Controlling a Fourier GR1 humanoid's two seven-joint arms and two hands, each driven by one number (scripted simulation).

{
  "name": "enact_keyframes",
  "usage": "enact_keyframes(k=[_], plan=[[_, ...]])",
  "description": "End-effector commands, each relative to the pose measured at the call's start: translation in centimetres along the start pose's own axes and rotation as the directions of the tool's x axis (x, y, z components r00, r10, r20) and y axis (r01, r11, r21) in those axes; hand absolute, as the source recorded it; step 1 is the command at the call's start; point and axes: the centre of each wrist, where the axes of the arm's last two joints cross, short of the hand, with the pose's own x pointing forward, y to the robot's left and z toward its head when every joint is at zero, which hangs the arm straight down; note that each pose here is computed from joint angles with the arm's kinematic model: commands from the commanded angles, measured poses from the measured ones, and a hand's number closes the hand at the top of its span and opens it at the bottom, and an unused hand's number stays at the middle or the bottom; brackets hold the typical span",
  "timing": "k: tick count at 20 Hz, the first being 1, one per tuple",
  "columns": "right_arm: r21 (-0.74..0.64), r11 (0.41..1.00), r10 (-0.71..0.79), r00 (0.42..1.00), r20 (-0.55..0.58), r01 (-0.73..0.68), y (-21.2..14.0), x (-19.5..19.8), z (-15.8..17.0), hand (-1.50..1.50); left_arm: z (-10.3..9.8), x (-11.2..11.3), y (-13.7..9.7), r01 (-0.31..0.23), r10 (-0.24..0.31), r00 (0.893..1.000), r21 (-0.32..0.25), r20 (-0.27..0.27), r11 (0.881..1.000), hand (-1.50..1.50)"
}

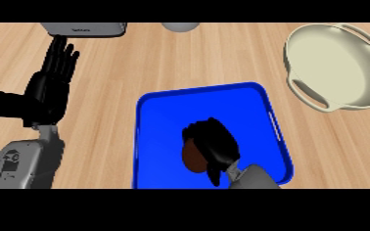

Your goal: Pick the cupcake from the tray and place it in the pot

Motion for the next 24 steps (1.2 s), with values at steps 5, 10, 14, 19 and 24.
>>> enact_keyframes(k=[5,10,14,19,24], plan=[[-0.210,0.978,-0.054,0.967,-0.249,0.000,-5.2,1.0,-2.8,1.50,0.5,-0.2,-0.8,0.000,0.000,1.000,-0.013,0.017,1.000,0.00],[-0.319,0.945,-0.118,0.831,-0.543,-0.074,-11.1,-1.5,-7.3,1.50,-0.4,1.0,-1.9,0.001,0.002,0.999,-0.082,0.041,0.997,0.00],[-0.436,0.864,-0.141,0.711,-0.689,-0.251,-14.9,-1.2,-9.8,1.50,-1.0,1.0,-1.8,-0.015,0.016,1.000,-0.067,0.022,0.998,0.00],[-0.558,0.726,-0.225,0.627,-0.746,-0.403,-18.2,-1.1,-11.5,1.50,-1.3,1.1,-1.3,-0.009,0.009,1.000,-0.049,0.018,0.999,0.00],[-0.563,0.628,-0.264,0.534,-0.803,-0.537,-22.0,-2.8,-11.7,1.50,-0.4,0.0,-1.8,0.000,0.000,1.000,-0.014,0.016,1.000,0.00]])
